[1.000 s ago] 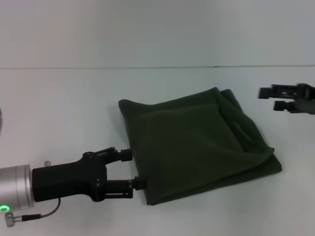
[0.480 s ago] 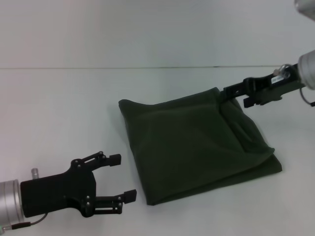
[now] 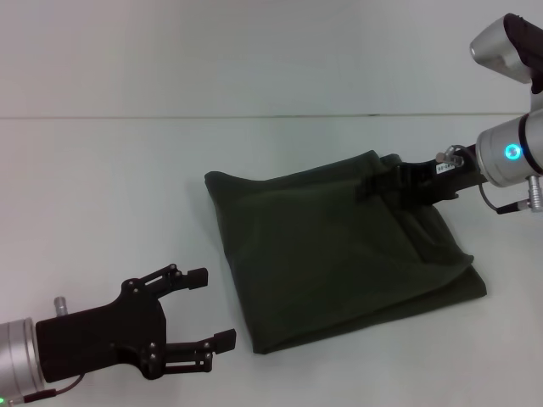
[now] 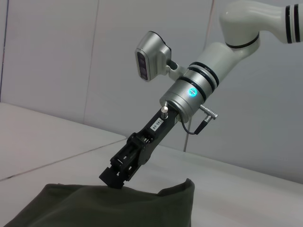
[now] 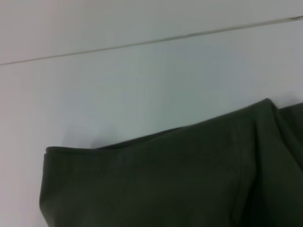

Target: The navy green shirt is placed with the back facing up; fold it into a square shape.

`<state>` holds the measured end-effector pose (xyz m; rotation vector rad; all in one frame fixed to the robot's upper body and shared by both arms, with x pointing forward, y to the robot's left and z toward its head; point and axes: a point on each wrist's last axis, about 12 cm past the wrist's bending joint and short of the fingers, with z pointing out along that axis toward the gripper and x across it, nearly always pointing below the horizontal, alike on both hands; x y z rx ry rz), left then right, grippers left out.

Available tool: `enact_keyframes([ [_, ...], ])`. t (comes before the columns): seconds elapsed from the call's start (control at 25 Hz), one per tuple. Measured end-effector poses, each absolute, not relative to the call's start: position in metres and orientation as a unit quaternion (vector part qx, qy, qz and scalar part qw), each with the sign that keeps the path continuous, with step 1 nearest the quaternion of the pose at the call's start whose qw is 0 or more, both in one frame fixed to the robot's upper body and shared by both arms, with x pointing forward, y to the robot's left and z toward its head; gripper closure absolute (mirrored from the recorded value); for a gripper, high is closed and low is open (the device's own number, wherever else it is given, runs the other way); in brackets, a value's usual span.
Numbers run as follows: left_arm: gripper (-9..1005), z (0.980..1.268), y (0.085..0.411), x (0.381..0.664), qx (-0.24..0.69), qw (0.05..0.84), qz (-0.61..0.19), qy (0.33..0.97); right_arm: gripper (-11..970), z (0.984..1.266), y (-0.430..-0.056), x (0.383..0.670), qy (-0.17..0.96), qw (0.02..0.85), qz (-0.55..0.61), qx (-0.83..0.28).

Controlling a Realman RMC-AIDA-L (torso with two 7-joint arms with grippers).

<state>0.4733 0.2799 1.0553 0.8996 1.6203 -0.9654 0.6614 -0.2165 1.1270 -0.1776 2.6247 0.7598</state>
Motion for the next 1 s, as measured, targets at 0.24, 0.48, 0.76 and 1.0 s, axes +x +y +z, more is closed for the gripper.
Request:
enact_keyframes([
  [0.24,36,1.053,0.279,0.473,0.368,0.502,-0.400,0.673,25,1.124,-0.211,0.663,0.931,0.216,0.289,-0.052],
  [0.48,37,1.051,0.278,0.472,0.368,0.502,-0.400,0.672,26,1.118,-0.206,0.661,0.931,0.217,0.290,-0.050],
  [0.76,39,1.051,0.278,0.473,0.368,0.503,-0.400,0.672,28,1.109,-0.200,0.657,0.931,0.215,0.291,-0.052],
  [1.0,43,1.051,0.278,0.473,0.367,0.502,-0.398,0.674,29,1.109,-0.196,0.656,0.930,0.223,0.284,-0.071],
])
